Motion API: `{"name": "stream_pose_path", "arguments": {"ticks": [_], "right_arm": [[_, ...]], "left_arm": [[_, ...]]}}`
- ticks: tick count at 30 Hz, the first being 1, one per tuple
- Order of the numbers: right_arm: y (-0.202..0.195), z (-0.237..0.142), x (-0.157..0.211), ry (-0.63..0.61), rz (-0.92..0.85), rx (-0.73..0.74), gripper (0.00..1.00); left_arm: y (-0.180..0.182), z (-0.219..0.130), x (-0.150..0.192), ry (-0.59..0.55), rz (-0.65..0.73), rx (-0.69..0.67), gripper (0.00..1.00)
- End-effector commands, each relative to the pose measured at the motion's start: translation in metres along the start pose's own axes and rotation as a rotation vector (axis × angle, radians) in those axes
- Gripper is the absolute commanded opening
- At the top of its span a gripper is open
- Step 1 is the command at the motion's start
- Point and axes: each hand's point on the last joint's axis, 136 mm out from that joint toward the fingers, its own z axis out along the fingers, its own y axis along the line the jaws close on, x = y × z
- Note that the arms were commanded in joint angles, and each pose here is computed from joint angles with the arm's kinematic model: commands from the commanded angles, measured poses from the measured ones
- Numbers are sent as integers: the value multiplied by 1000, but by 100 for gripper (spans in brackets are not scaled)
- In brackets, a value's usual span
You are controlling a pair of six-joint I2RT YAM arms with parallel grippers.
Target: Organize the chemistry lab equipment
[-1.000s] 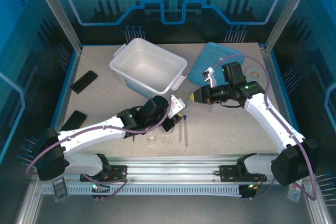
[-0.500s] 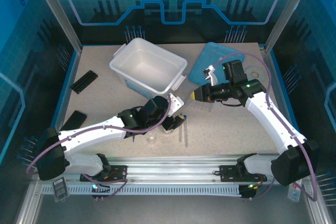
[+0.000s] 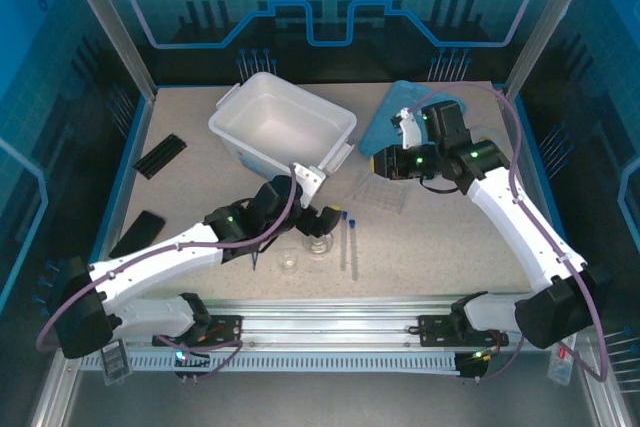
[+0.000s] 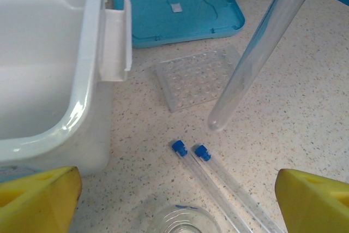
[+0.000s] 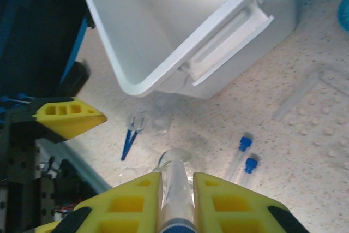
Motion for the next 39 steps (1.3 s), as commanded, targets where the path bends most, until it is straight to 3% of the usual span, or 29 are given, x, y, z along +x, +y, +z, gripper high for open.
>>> {"name": "stream_pose_path", "arguments": {"ticks": [1, 14, 24, 39], "right_arm": [[-9, 0, -13, -49, -71, 172, 10], [-26, 30, -32, -113, -248, 560, 10], [-45, 62, -32, -67, -245, 635, 11], [-65, 77, -38, -75, -200, 644, 11]], "left_arm": [[11, -4, 14, 43, -94, -26, 94], [29, -15, 43, 101, -207, -54, 95], [33, -21, 62, 132, -237, -66, 95], [36, -21, 66, 140, -230, -78, 95]]}}
